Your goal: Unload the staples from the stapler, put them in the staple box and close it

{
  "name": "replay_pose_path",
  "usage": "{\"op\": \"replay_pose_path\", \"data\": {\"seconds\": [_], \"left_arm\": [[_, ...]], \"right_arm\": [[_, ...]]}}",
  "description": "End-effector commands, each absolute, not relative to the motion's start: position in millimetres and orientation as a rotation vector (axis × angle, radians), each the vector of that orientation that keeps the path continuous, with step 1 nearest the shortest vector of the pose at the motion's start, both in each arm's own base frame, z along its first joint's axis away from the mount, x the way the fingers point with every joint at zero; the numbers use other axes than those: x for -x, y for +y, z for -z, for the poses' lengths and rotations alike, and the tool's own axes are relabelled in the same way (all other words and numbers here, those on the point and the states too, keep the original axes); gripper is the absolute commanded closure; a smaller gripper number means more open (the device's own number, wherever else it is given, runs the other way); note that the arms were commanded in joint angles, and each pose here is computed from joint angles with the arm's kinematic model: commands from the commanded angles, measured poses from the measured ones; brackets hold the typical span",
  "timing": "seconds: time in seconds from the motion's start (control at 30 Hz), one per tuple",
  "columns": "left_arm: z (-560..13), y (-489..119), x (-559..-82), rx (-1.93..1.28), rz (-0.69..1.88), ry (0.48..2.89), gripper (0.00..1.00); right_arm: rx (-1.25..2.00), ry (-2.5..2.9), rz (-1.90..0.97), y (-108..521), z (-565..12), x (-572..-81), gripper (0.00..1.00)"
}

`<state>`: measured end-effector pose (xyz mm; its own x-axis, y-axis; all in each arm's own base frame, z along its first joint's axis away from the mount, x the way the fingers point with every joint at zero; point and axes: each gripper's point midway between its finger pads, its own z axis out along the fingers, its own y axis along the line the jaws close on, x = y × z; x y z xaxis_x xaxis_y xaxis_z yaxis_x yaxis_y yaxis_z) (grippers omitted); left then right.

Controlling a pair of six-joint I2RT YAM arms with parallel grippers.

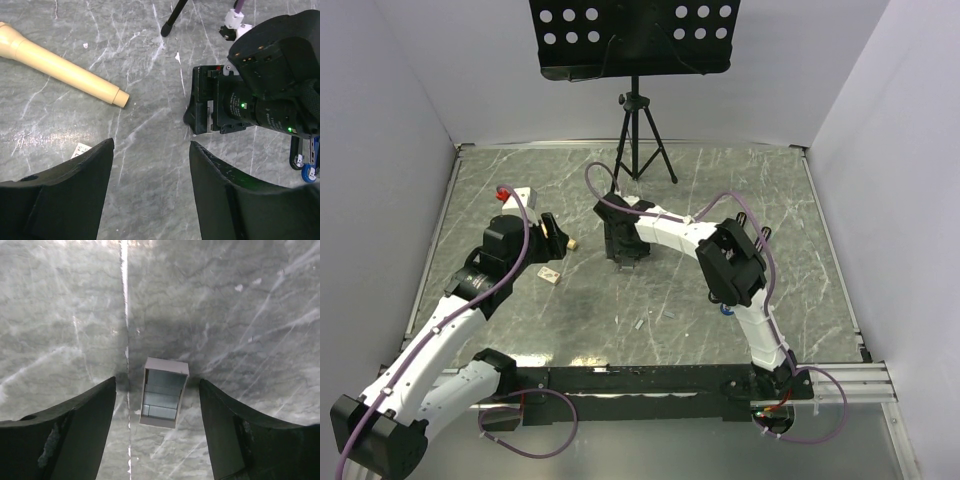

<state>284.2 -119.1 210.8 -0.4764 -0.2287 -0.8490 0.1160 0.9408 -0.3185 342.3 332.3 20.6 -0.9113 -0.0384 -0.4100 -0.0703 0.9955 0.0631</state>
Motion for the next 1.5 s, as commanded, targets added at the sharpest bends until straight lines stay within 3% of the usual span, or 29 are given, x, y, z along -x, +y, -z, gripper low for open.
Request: {"op": "replay_pose_path", "data": {"seconds": [0.0, 0.23, 0.57, 0.93, 1.47], "left_arm": [[-226.4, -117.8, -286.4, 0.076, 0.409, 1.970, 0.34], [-226.5, -118.0, -287.0, 0.074, 0.408, 1.970, 0.34], [-224.4, -117.5, -287.7, 0.078, 0.402, 1.977, 0.34], [-223.5, -116.2, -288.3, 0.080, 0.391, 1.980, 0.34], [-221.9, -114.1, -288.6, 0.091, 0.380, 1.982, 0.34]], "right_arm": [[0.146, 2.672, -0.059, 337.2, -18.2, -354.9, 0.28], [0.239, 2.640, -0.046, 337.2, -13.7, -360.5, 0.38], [0.315, 2.635, -0.048, 336.8, -4.3, -360.2, 0.40], [0.469, 2.619, -0.163, 339.2, -3.9, -342.3, 0.52], [0.753, 2.517, -0.276, 349.1, -7.2, -303.2, 0.57]]}}
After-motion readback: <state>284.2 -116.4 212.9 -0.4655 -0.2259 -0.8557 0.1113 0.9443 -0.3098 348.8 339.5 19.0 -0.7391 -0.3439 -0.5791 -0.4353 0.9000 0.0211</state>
